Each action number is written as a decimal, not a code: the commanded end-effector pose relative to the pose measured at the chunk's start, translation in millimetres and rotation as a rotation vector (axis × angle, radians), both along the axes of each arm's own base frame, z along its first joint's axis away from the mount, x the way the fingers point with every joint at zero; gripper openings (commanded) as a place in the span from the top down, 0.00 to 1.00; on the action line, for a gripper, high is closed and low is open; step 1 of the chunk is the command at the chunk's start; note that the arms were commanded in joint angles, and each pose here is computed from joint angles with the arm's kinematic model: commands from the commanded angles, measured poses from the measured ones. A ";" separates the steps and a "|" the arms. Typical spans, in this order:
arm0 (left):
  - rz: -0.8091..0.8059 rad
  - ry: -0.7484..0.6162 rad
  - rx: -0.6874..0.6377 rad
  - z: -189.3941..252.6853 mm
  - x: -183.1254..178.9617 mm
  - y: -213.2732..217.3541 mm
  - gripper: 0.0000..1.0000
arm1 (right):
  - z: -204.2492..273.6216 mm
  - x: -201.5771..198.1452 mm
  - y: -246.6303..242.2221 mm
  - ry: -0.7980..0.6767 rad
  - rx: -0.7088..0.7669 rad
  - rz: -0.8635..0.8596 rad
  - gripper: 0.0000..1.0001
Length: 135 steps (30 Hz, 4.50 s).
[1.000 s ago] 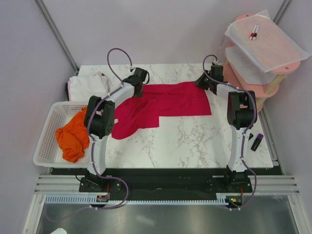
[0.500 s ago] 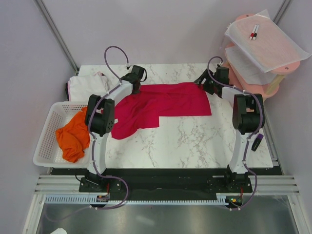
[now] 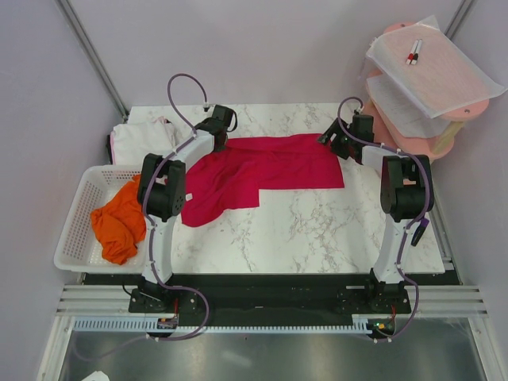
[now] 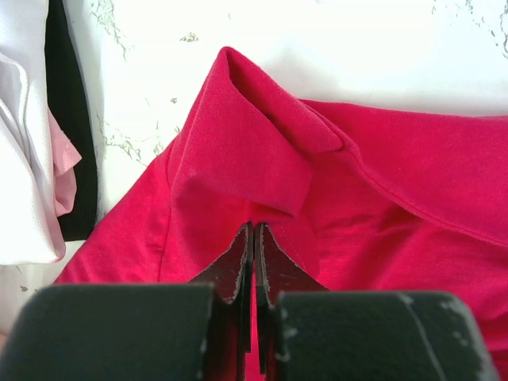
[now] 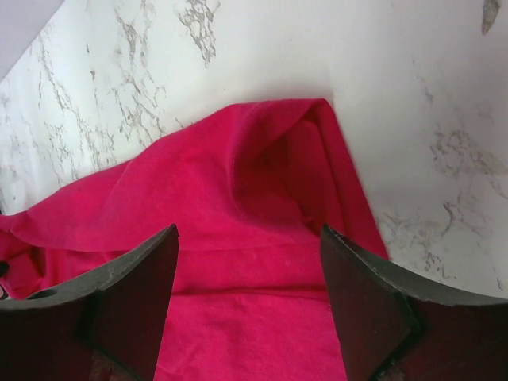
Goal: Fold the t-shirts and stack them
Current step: Flatten out the tshirt, then fold the flattened tshirt in 1/3 of the way
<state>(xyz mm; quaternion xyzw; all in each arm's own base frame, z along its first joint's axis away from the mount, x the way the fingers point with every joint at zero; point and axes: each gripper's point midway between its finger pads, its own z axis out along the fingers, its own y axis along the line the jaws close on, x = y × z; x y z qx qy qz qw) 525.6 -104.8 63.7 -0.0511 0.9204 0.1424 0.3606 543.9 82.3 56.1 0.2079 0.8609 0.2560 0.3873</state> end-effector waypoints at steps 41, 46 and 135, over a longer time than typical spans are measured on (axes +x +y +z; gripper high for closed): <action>0.003 -0.326 -0.096 192.5 -62.3 25.4 0.98 | 223.1 -62.9 56.7 -0.440 -0.039 0.220 1.00; -0.013 -0.453 -0.158 243.6 -130.8 37.1 0.98 | 285.6 -136.4 58.3 -0.564 -0.102 0.244 1.00; -0.021 -0.021 -0.242 137.6 -62.6 34.6 0.98 | 66.2 -10.3 -25.6 -0.037 -0.158 0.022 1.00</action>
